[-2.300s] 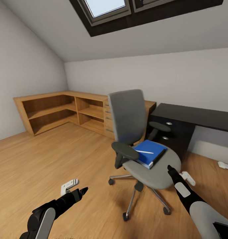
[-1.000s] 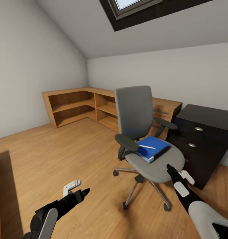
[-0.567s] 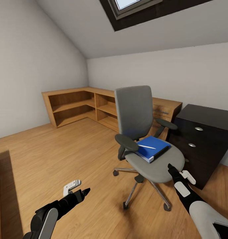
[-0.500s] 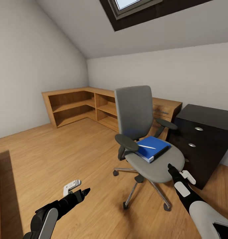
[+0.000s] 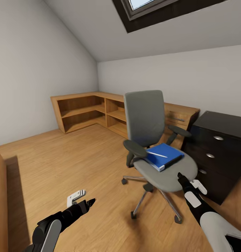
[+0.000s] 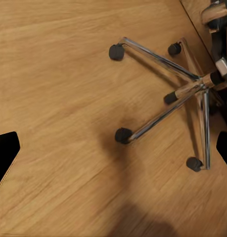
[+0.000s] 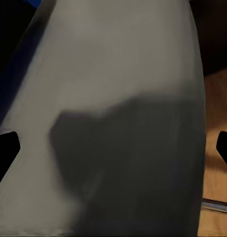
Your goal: In the bedroom, organize the workspace by keeping the computer under the desk, ensuring the monitor is on the desk, placing the keyboard on the desk next to the monitor, placing the mouse on the desk next to the keyboard, moving the folder from the swivel chair onto the desk next to the mouse, stacking the notebook on top of the folder with the pen on top of the notebook, and positioning the swivel chair next to the desk.
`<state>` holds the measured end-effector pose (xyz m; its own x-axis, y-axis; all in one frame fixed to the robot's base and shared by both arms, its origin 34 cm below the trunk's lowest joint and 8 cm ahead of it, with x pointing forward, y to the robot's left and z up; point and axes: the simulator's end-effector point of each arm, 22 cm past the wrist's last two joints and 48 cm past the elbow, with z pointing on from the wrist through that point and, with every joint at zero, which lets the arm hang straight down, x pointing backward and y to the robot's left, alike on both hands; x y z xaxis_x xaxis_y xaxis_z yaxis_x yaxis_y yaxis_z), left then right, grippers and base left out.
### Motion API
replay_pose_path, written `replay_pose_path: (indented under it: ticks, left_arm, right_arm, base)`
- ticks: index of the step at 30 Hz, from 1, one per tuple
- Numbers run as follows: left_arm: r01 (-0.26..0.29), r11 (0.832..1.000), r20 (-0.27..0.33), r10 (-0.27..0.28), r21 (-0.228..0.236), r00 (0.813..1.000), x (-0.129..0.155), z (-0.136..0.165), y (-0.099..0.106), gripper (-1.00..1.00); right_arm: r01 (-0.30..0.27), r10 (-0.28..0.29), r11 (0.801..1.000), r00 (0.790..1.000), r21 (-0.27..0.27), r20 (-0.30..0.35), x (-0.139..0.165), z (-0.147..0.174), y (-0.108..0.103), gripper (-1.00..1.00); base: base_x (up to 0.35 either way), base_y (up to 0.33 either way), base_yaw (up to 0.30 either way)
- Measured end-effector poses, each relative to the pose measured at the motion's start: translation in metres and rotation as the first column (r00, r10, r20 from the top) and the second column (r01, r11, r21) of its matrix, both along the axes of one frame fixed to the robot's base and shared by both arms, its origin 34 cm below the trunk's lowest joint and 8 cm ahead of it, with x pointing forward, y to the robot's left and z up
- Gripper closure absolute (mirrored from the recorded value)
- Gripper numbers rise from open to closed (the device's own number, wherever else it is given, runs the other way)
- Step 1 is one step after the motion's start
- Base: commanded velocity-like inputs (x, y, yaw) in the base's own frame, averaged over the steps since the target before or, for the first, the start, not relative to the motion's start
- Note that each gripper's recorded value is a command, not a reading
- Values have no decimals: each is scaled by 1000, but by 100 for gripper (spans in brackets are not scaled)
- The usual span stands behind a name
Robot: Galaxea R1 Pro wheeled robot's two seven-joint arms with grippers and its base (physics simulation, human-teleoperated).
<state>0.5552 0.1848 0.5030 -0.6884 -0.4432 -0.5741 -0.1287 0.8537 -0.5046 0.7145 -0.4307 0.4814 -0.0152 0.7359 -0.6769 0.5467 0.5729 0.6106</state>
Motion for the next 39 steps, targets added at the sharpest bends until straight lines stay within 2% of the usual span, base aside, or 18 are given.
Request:
replay_pose_path:
  ticks: [10,20,39]
  left_arm:
    - [0,1000,-1,0,0,1000,0,0,0,-100]
    - [6,1000,-1,-6,1,1000,0,0,-2,-100]
    - [7,1000,-1,-7,1,1000,0,0,-3,-100]
  right_arm:
    - [1,-1,1000,1000,0,0,0,-1,1,-100]
    - [5,-5,1000,1000,-20,15,1,4,0,-100]
    - [23,-23,999,999,-29,27,0,7,-4,-100]
  base:
    - [1,0,246]
    - [20,-148,16]
    - [0,-9,0]
